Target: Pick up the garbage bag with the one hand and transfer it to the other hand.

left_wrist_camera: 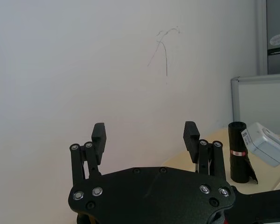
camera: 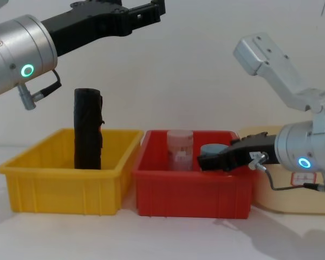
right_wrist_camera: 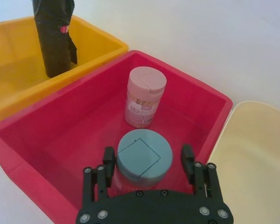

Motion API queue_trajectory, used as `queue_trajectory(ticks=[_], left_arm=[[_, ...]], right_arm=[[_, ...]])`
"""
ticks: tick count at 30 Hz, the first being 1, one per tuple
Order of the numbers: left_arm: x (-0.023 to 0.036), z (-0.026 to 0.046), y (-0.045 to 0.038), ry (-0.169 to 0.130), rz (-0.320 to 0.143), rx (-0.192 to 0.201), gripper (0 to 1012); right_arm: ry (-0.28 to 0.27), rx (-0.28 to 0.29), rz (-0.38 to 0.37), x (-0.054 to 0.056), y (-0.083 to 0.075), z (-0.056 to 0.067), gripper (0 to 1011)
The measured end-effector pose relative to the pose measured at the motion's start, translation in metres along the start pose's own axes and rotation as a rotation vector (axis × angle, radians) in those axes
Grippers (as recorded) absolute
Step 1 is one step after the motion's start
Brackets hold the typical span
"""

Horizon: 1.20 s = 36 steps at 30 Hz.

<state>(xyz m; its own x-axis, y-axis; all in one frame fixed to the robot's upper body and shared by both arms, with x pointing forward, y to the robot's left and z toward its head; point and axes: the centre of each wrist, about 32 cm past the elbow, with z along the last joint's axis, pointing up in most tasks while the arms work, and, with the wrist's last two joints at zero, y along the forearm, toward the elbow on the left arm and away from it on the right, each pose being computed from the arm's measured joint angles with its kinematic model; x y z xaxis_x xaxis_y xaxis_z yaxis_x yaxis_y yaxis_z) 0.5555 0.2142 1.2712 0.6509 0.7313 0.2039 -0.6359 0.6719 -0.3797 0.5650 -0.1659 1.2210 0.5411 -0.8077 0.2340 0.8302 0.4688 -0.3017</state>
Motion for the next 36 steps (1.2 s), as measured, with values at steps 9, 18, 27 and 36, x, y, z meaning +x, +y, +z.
queue_trajectory(ticks=[9, 18, 27, 36], left_arm=[[0.0000, 0.0000, 0.0000, 0.000, 0.000, 0.000, 1001], [0.0000, 0.0000, 0.0000, 0.000, 0.000, 0.000, 1001], [0.0000, 0.0000, 0.0000, 0.000, 0.000, 0.000, 1001], [0.0000, 0.0000, 0.0000, 0.000, 0.000, 0.000, 1001]], right_arm=[[0.018, -0.010, -0.007, 0.001, 0.002, 0.002, 690], [0.049, -0.002, -0.013, 0.003, 0.002, 0.006, 690], [0.097, 0.065, -0.022, 0.011, -0.007, 0.021, 690], [0.146, 0.169, -0.073, 0.029, -0.024, 0.038, 690]])
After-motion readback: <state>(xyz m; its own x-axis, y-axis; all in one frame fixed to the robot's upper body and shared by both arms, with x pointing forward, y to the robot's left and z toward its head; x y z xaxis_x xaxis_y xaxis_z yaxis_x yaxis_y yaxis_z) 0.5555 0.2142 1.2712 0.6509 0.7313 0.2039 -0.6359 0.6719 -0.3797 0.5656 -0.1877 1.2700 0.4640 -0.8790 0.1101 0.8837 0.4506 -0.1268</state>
